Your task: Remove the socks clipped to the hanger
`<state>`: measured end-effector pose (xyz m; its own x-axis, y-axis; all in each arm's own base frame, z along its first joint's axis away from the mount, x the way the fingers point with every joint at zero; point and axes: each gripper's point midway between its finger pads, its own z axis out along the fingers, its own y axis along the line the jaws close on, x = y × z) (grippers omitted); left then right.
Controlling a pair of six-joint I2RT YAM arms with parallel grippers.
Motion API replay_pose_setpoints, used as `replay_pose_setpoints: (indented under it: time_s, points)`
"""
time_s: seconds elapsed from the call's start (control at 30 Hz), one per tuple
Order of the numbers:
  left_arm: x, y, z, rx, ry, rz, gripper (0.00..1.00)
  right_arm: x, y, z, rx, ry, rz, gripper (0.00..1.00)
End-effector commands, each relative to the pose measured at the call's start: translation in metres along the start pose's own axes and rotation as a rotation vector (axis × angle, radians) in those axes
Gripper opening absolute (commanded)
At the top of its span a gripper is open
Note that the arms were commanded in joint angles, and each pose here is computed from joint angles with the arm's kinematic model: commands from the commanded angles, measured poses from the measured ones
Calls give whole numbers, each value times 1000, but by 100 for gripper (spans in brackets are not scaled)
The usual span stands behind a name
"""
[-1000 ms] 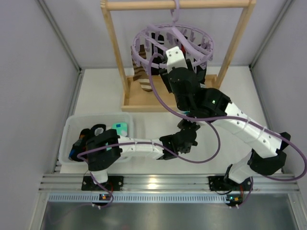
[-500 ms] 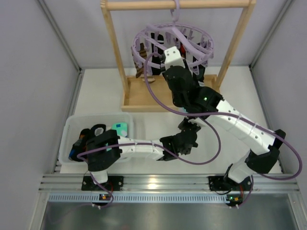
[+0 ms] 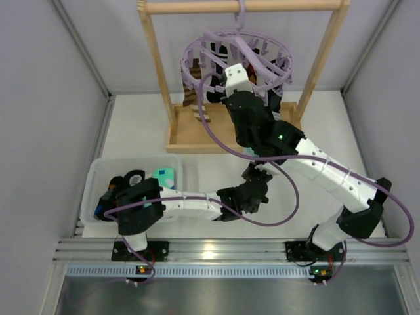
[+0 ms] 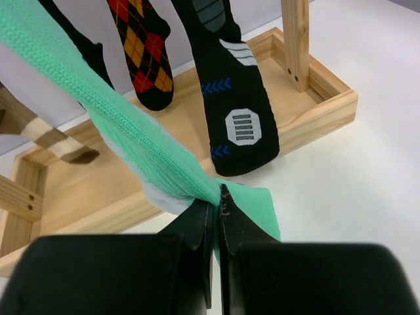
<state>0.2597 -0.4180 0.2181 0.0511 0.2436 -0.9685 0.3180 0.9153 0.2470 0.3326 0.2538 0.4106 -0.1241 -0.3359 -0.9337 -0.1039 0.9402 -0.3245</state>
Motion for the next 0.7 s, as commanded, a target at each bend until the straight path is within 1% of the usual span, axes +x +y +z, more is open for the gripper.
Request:
replay_pose_setpoints:
  time_s: [0.0, 0.1, 0.13, 0.17, 0.2, 0.27, 0.33, 0.4, 0.43, 0.47, 0.5, 0.53, 0.57, 0.67]
  points:
    - [-18, 8, -9, 9, -28, -113, 0, -22, -18, -10, 7, -70, 101, 10]
    - [-8, 13, -13, -1, -4, -112, 0, -23, -19, -11, 1, -74, 108, 10]
    - [-3, 15, -14, -6, 8, -113, 0, -23, -20, -12, -5, -76, 109, 11]
    - [-8, 21, -16, -12, 5, -128, 0, -21, -19, -12, -4, -73, 107, 13]
    - [-4, 25, -19, -16, 22, -111, 0, -21, -18, -12, -7, -71, 106, 16]
    - [-14, 37, -24, -31, 20, -146, 0, -17, -17, -12, -13, -67, 106, 29]
    - [-12, 48, -29, -48, 48, -126, 0, -17, -19, -15, -20, -68, 113, 42]
    - [-20, 66, -34, -74, 59, -158, 0, -13, -18, -16, -31, -62, 120, 44]
    - [-22, 72, -35, -89, 66, -192, 0, -15, -20, -20, -50, -70, 131, 48]
    - [-20, 84, -41, -96, 97, -168, 0, -12, -20, -22, -59, -66, 136, 51]
    - [-22, 91, -44, -112, 106, -182, 0, -12, -17, -24, -85, -70, 144, 54]
    - [-21, 98, -46, -132, 122, -233, 0, -10, -19, -29, -99, -74, 159, 65]
    - [-15, 112, -55, -145, 161, -203, 0, -10, -20, -31, -111, -79, 171, 67]
    - [-11, 136, -70, -153, 175, -258, 0, -9, -23, -42, -159, -92, 209, 70]
